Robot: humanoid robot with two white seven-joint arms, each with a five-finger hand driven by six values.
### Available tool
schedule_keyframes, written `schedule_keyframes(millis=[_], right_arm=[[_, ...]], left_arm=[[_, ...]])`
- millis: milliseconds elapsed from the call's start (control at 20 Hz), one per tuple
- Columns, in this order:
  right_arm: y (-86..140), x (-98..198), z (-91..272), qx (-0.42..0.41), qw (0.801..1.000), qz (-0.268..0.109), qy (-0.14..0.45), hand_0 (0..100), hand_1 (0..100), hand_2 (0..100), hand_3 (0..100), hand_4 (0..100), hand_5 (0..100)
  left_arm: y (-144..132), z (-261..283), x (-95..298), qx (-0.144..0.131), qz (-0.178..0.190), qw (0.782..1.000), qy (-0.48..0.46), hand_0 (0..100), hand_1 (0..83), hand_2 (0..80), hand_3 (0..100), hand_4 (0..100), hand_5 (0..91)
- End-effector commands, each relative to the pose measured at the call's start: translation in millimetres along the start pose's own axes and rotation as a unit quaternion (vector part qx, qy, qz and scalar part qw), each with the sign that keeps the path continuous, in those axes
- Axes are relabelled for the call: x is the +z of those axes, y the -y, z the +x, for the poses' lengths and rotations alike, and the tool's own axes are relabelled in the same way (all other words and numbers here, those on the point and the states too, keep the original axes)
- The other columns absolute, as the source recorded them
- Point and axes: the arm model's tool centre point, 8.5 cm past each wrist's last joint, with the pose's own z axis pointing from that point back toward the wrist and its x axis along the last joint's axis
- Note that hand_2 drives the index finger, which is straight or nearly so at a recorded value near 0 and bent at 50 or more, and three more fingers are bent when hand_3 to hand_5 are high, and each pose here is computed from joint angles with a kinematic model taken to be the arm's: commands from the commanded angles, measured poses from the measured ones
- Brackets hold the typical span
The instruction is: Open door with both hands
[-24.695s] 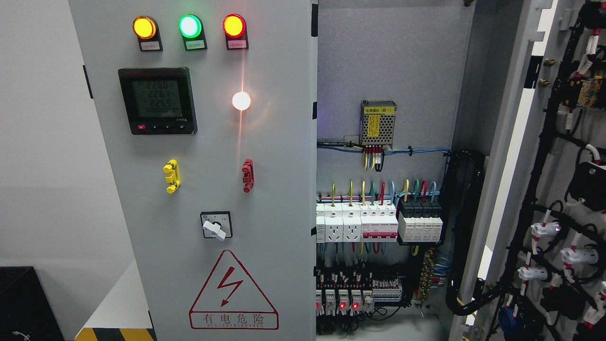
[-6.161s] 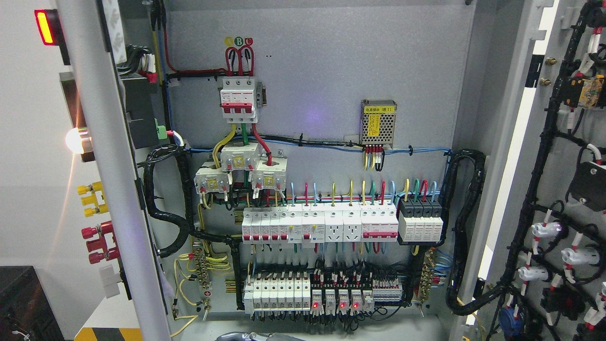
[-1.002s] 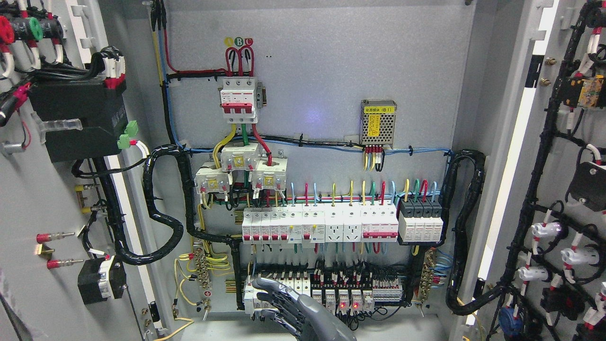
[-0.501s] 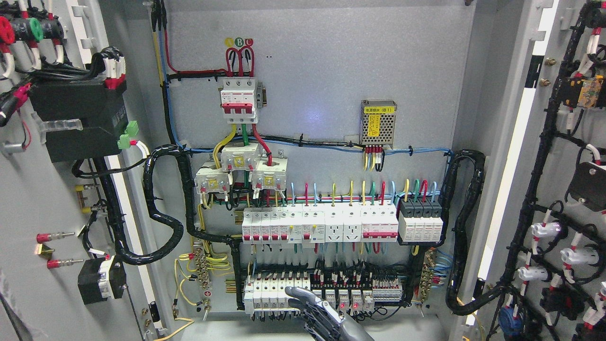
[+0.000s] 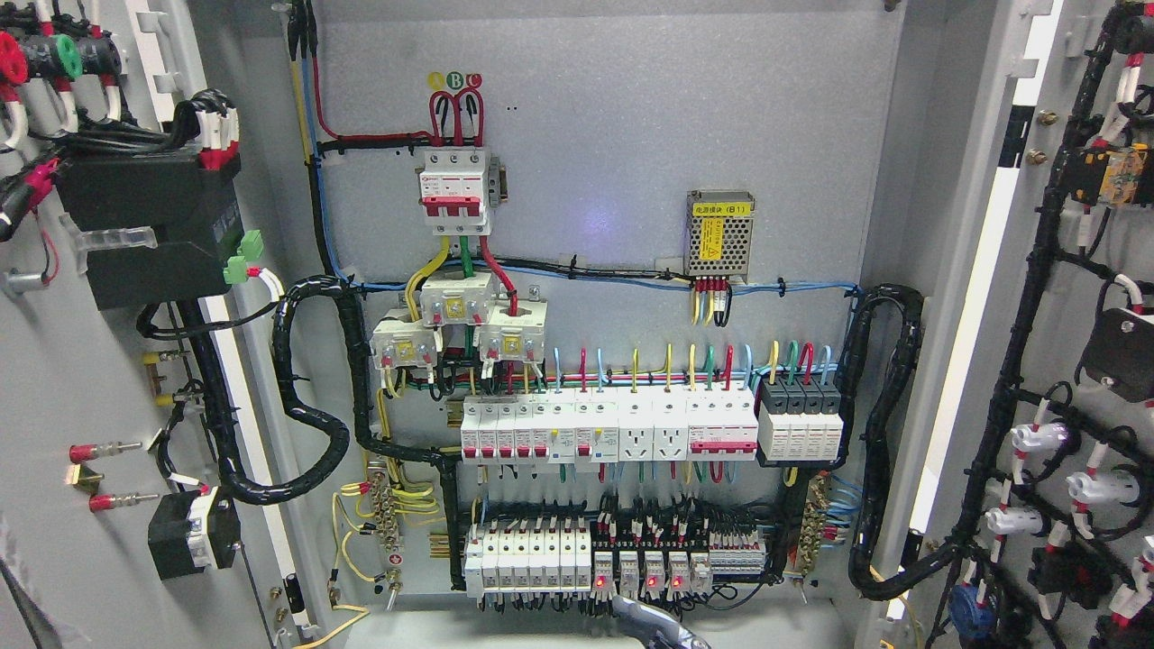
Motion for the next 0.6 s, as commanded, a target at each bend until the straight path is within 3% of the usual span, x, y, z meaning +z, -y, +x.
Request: schedule_keyframes(millis=[0, 200, 551], right_arm=[[-4.5, 38.3, 18.2, 0.03, 1.0, 0.003, -0.003, 19, 0, 0, 0, 0, 0], [-0.3, 54.9, 26.5, 0.044, 0.999, -0.02, -0.001, 19, 0, 0, 0, 0, 0], [14.2, 76.3, 38.5, 0.081, 0.995, -0.053, 0.009, 19, 0, 0, 0, 0, 0]], left_arm=[[18.9, 114.4, 6.1, -0.004, -0.077, 0.983, 0.167, 0, 0.0, 0.0, 0, 0, 0.0], [18.2, 140.6, 9.5, 0.002, -0.079, 0.976, 0.204, 0, 0.0, 0.0, 0, 0, 0.0], [4.5, 175.6, 13.3, 0.037, -0.085, 0.965, 0.247, 0, 0.0, 0.0, 0, 0, 0.0]])
